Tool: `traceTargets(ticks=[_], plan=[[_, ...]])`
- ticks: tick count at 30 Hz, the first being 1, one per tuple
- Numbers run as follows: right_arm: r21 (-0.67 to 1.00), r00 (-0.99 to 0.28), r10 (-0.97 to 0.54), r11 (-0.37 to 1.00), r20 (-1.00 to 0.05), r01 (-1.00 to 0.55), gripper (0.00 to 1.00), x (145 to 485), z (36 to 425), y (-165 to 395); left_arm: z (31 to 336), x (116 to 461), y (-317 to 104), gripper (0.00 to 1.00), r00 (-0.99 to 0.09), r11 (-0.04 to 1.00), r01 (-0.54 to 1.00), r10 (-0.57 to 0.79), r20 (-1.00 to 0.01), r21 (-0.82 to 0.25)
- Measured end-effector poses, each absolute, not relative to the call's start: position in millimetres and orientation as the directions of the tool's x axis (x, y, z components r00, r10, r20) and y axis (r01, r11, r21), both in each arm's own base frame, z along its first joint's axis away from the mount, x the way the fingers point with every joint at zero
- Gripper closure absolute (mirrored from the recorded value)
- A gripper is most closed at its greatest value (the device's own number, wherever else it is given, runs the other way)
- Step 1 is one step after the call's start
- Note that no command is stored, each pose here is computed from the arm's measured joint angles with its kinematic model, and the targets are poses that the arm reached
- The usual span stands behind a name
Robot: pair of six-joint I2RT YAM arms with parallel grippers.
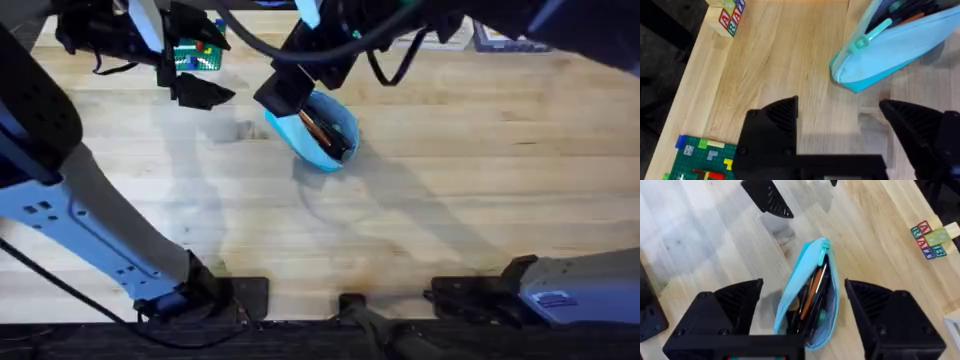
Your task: Unzip the bag, pick up the pens from the table one at a time and place them inside, then zip the bag closed.
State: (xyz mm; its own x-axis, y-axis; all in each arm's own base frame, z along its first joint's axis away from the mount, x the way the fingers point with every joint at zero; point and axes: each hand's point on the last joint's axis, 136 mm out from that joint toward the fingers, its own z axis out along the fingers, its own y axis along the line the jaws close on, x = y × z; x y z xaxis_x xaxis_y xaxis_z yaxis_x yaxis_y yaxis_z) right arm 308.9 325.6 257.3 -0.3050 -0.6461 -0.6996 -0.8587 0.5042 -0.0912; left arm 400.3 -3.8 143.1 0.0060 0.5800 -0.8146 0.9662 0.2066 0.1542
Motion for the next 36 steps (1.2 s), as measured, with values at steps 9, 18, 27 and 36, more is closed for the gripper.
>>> traceTargets(ticks=[9,18,27,36], plan=[[-0.14,-0.282,-0.666,0.506,-0.691,-0.851,0.005,318,257,345,143,400,-4,0.007,0.006,0.206,0.966,0.58,-0.815,0.154],[-0.166,-0.28,-0.69,0.504,-0.667,-0.848,0.005,328,235,363,143,400,-4,0.007,0.006,0.207,0.966,0.58,-0.815,0.154],[-0.161,-0.29,-0.701,0.502,-0.652,-0.85,0.006,332,222,368,143,400,-4,0.007,0.006,0.207,0.966,0.58,-0.815,0.154],[-0.118,-0.372,-0.691,0.551,-0.62,-0.826,0.011,347,190,368,143,400,-4,0.007,0.003,0.207,0.967,0.579,-0.815,0.151]])
